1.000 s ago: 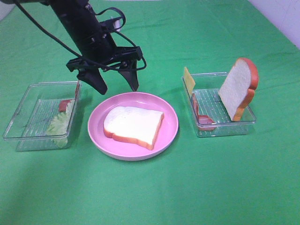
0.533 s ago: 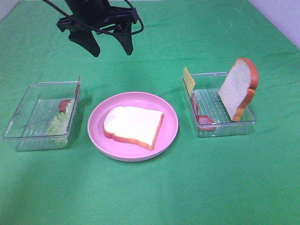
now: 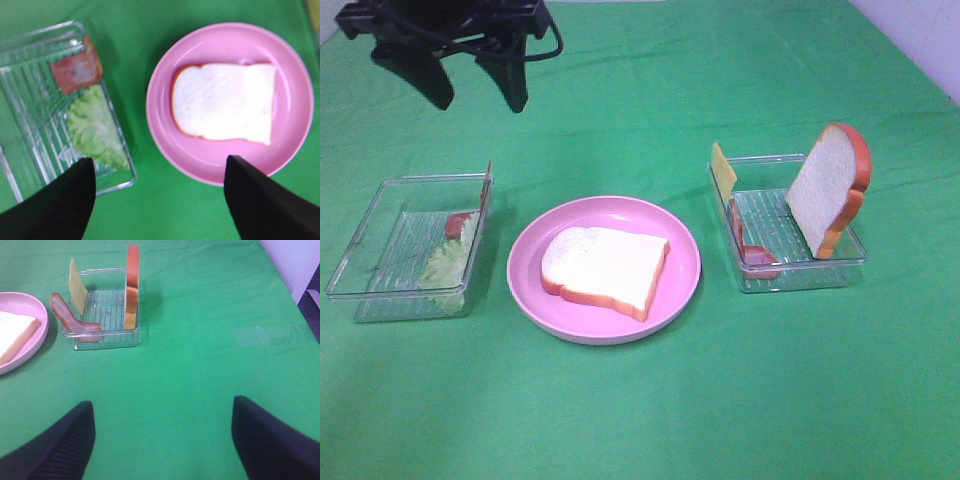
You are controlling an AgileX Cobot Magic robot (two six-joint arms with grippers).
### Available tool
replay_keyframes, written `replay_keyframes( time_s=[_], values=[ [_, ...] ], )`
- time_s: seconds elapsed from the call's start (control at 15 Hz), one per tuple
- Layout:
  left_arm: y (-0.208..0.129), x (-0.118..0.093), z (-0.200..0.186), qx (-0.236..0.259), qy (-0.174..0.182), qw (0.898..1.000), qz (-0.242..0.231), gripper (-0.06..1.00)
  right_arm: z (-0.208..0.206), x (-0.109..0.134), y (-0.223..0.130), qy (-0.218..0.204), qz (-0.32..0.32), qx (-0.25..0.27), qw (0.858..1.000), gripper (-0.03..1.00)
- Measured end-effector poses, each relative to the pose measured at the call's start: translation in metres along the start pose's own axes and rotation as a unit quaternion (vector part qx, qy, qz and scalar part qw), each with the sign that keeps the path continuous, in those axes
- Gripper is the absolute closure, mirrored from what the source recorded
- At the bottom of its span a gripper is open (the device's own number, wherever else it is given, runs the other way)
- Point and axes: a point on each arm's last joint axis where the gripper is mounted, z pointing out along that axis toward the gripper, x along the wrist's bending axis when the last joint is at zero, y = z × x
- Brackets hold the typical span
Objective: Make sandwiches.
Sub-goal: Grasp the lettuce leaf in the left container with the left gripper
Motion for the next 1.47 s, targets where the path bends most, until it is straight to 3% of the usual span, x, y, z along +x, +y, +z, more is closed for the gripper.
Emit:
replay_keyframes(
  time_s=[0.47,0.8,0.93,1.2,1.47],
  values=[
    [-0.053,0.026,0.057,0.126,0.088,0.987,-0.042,0.26,0.000,0.000,0.000,0.000,0.000,0.000,1.000,0.25],
    [-0.048,0.028,0.105,0.132,0.093,0.986,-0.038,0.26,0.000,0.000,0.000,0.000,0.000,0.000,1.000,0.25],
    [-0.045,0.028,0.126,0.122,0.089,0.988,-0.036,0.32,0.000,0.000,0.000,0.000,0.000,0.000,1.000,0.25],
    [-0.038,0.026,0.137,0.083,0.076,0.993,-0.034,0.41,0.000,0.000,0.000,0.000,0.000,0.000,1.000,0.25],
    [-0.037,0.026,0.140,0.076,0.074,0.994,-0.033,0.42,0.000,0.000,0.000,0.000,0.000,0.000,1.000,0.25]
  ],
)
